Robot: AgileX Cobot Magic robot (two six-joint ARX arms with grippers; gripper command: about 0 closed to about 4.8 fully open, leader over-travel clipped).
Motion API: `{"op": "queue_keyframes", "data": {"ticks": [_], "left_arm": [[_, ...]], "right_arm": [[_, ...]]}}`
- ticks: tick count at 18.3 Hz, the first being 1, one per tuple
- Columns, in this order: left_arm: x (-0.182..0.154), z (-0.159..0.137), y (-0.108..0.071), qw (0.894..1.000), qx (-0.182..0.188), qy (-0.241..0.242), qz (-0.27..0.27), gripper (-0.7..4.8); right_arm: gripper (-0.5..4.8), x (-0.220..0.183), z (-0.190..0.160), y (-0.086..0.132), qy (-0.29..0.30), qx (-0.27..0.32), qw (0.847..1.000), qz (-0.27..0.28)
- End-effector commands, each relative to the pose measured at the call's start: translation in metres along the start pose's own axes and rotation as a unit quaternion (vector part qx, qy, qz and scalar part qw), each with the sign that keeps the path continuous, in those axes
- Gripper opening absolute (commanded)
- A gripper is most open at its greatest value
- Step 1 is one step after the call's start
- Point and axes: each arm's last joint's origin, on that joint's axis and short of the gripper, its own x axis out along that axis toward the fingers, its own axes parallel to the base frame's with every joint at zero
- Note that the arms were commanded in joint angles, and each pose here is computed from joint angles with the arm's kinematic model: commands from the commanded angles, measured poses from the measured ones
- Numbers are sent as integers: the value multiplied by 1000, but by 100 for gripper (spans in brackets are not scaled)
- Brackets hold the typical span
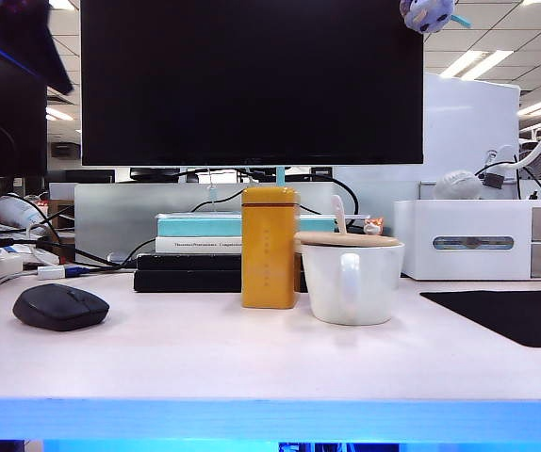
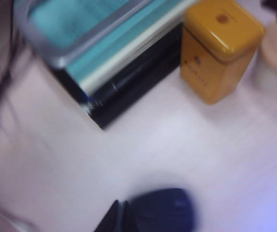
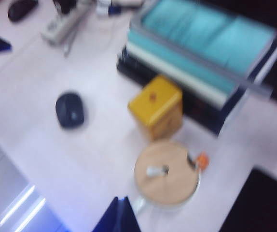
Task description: Place the black mouse on the black mouse pad.
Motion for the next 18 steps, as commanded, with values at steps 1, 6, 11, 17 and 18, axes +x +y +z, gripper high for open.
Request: {"op": "queue_keyframes", "data": {"ticks": [1, 6, 11, 17, 18], "left_arm": [[19, -4, 7, 993, 118, 15, -3, -2], [59, -23, 8, 964, 243, 49, -96, 23], [87, -36, 11, 956, 256, 67, -129, 18], [89, -38, 12, 963, 224, 92, -121, 404], [89, -38, 11, 958, 243, 81, -129, 479]], "right_arm": [[-6, -2, 6, 2, -28, -17, 999, 2], [-5, -2, 11, 1, -50, -26, 998, 0], [-5, -2, 11, 1, -51, -26, 998, 0], [-5, -2, 11, 1, -51, -27, 998, 0], [-5, -1, 11, 1, -51, -27, 998, 0]]}}
